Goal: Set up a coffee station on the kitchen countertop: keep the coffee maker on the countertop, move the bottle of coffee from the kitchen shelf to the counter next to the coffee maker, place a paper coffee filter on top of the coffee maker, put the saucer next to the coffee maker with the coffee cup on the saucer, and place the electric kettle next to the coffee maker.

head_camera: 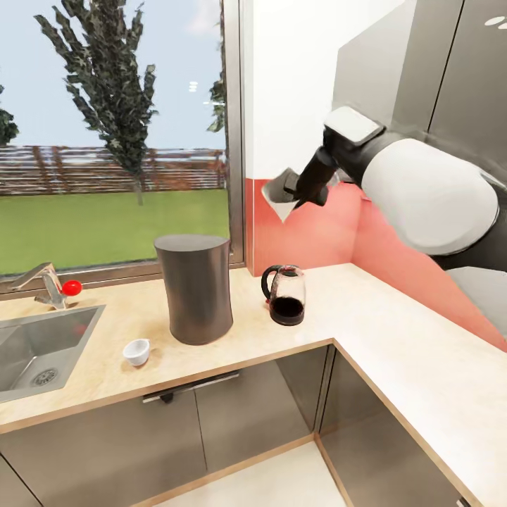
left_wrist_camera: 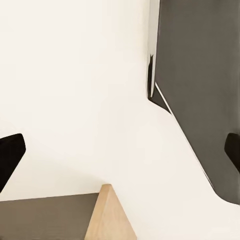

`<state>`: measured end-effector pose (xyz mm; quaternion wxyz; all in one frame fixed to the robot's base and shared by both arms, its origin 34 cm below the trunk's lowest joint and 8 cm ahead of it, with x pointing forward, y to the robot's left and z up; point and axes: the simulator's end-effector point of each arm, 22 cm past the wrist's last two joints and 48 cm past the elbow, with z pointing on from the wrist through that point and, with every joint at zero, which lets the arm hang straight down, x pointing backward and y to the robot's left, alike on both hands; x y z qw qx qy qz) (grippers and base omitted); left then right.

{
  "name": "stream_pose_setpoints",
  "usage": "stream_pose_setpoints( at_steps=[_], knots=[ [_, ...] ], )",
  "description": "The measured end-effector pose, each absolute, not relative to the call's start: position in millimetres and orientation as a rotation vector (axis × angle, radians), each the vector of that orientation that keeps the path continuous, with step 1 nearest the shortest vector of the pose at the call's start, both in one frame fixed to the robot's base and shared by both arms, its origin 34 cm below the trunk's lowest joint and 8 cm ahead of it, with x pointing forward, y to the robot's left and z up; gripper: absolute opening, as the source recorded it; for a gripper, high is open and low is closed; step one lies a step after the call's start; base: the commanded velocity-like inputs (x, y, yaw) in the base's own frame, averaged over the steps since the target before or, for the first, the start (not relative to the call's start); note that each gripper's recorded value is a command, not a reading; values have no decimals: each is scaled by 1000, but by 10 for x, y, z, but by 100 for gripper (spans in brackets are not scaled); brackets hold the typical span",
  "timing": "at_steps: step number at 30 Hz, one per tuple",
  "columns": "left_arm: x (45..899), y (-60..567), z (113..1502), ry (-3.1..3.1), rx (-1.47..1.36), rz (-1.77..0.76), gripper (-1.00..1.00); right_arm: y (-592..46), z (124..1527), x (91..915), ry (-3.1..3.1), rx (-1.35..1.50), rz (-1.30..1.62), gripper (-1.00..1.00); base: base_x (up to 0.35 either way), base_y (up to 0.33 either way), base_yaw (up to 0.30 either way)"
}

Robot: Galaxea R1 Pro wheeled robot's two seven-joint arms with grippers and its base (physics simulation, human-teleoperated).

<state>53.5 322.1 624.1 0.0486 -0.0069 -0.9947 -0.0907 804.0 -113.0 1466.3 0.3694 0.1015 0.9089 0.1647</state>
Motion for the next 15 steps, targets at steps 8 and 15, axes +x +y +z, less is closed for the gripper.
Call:
stream_pose_setpoints(
  at_steps=[8, 15],
  knots=[
    [504, 3227, 6246, -3021, -21, -281, 100, -1853, 14496, 8092, 2119, 1083, 358, -100, 0, 0, 0],
    [495, 3207, 6247, -3014, -22, -288, 100, -2292, 14723, 7773, 2051, 1313, 236, -100, 0, 0, 0]
  ],
)
